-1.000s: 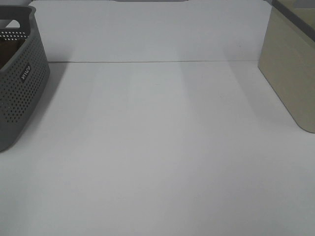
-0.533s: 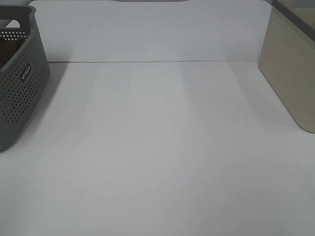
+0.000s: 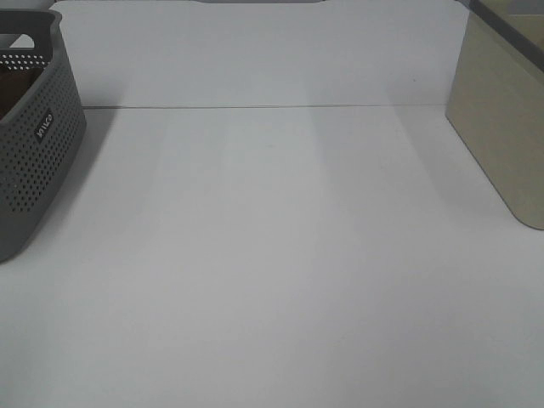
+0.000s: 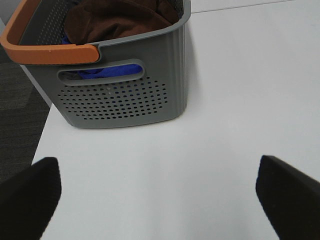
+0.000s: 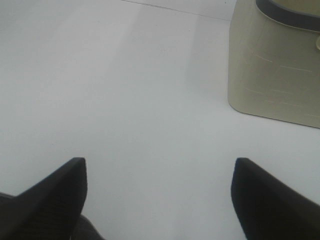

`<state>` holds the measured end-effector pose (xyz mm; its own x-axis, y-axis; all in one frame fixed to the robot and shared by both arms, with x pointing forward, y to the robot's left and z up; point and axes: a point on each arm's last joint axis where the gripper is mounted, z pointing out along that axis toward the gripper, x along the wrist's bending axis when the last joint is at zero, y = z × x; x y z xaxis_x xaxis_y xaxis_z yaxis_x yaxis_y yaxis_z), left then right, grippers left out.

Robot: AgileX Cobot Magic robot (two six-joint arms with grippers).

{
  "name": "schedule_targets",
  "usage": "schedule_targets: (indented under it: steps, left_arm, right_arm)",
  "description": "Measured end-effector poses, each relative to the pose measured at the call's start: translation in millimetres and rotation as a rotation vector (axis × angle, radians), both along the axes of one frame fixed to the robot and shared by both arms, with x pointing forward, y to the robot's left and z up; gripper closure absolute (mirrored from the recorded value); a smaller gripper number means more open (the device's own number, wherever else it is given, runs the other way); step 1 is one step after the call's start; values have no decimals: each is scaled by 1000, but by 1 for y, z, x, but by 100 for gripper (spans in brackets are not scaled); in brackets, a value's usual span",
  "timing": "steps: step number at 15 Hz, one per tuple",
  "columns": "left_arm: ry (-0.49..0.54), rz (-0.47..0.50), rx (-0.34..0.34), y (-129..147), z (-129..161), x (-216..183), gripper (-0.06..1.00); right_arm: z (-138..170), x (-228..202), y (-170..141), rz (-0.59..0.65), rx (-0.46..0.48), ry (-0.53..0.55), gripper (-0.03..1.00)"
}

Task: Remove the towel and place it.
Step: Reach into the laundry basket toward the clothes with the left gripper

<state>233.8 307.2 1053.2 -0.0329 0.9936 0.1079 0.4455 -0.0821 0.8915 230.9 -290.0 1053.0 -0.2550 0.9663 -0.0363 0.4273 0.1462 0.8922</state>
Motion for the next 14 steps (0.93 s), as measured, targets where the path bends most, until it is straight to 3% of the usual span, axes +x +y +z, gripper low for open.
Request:
schedule_targets:
  steps: [14]
  left_arm:
    - [3, -5, -8, -1, -1, 0, -5]
  right_arm:
    - [0, 0, 0, 0, 0, 0, 20]
